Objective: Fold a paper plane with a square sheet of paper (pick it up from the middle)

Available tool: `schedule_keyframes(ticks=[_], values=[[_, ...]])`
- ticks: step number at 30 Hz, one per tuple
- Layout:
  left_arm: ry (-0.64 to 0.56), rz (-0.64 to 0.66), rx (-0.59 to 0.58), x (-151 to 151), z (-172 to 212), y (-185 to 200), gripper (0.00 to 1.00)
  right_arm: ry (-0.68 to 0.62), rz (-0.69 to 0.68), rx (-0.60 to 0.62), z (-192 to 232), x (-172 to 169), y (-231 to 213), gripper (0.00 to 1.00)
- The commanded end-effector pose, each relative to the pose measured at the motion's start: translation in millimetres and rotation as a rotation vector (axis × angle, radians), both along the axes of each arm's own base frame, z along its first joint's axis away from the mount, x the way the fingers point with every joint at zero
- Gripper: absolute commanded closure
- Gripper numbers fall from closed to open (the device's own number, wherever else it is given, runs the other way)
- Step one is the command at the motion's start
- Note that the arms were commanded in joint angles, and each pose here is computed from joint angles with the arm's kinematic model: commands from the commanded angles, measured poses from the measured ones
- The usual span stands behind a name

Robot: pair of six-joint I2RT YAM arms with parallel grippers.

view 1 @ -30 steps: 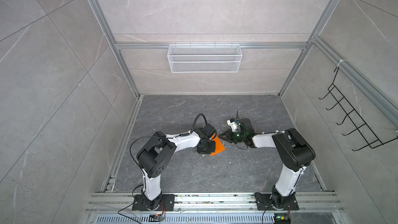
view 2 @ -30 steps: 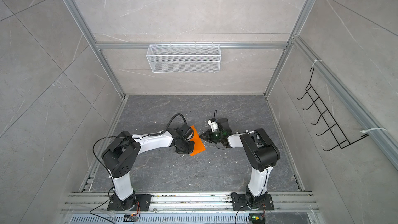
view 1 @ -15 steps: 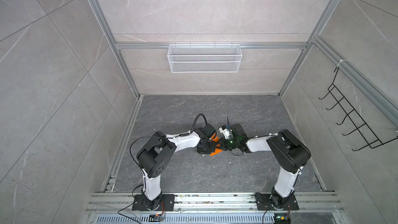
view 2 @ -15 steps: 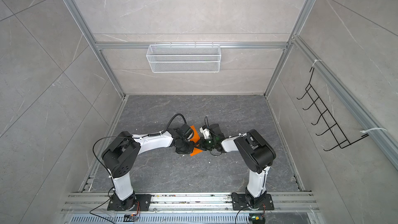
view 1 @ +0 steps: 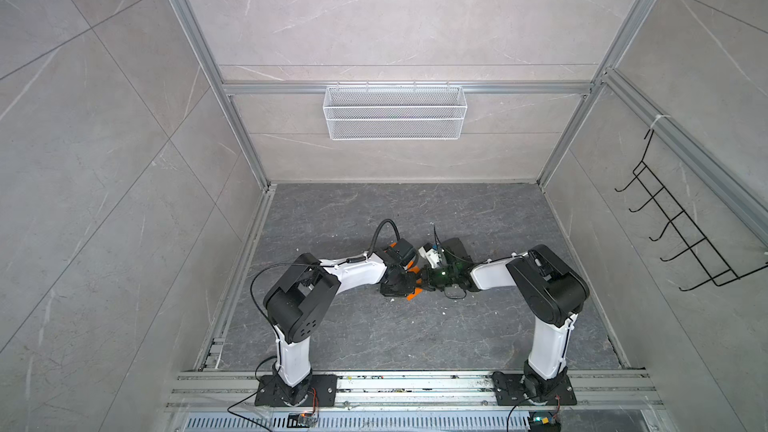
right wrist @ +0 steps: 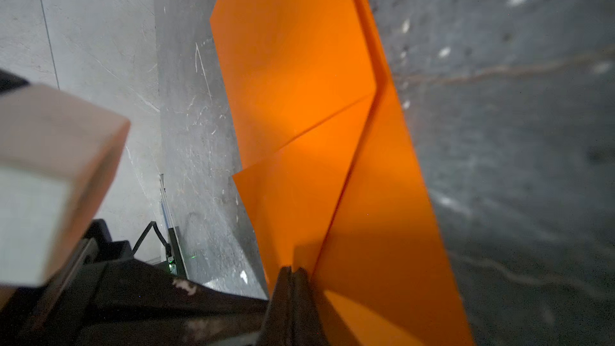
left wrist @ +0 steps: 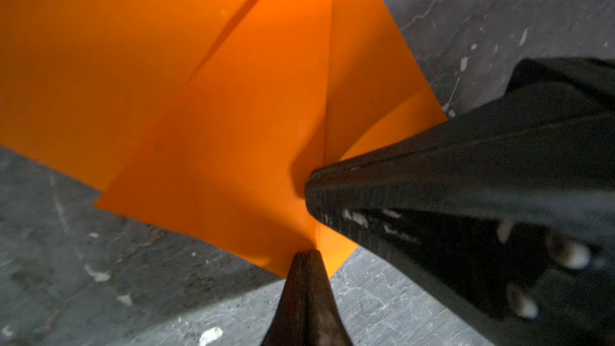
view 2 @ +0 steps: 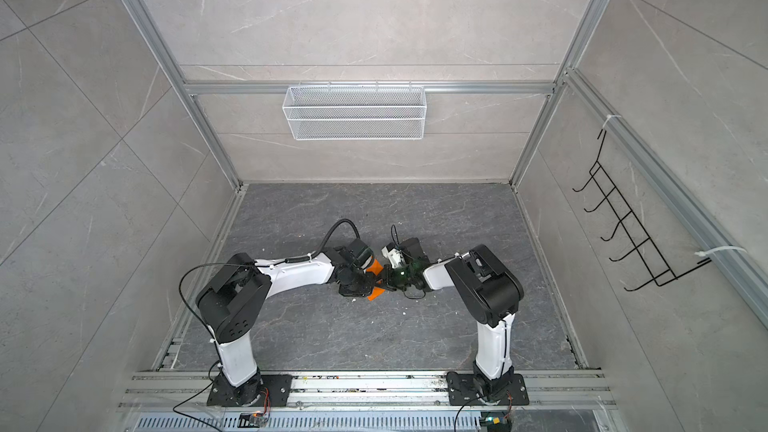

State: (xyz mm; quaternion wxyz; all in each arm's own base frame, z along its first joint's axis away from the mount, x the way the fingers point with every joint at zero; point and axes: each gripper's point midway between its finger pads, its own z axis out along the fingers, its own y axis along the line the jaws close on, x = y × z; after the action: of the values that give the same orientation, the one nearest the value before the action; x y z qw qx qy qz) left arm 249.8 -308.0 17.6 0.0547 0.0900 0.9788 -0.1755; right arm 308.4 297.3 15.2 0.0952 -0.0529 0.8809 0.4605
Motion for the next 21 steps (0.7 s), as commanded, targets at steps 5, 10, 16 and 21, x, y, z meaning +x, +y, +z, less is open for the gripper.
schedule_keyframes(ticks=[5,10,16,21], values=[[0.069,-0.007,0.114,-19.6,-27.7,26.2,1.0,0.053,-0.133,-0.114,-36.1,43.0,-38.7,1.0],[0.068,-0.013,0.115,-19.5,-26.5,26.2,1.0,0.047,-0.145,-0.108,-24.7,60.1,-36.2,1.0],[0.044,-0.018,0.112,-15.2,-20.9,24.9,1.0,-0.033,-0.142,-0.044,12.6,68.4,-30.8,1.0],[0.032,-0.014,0.105,-12.3,-21.2,22.9,1.0,-0.071,-0.029,0.049,30.5,42.0,-11.5,1.0]])
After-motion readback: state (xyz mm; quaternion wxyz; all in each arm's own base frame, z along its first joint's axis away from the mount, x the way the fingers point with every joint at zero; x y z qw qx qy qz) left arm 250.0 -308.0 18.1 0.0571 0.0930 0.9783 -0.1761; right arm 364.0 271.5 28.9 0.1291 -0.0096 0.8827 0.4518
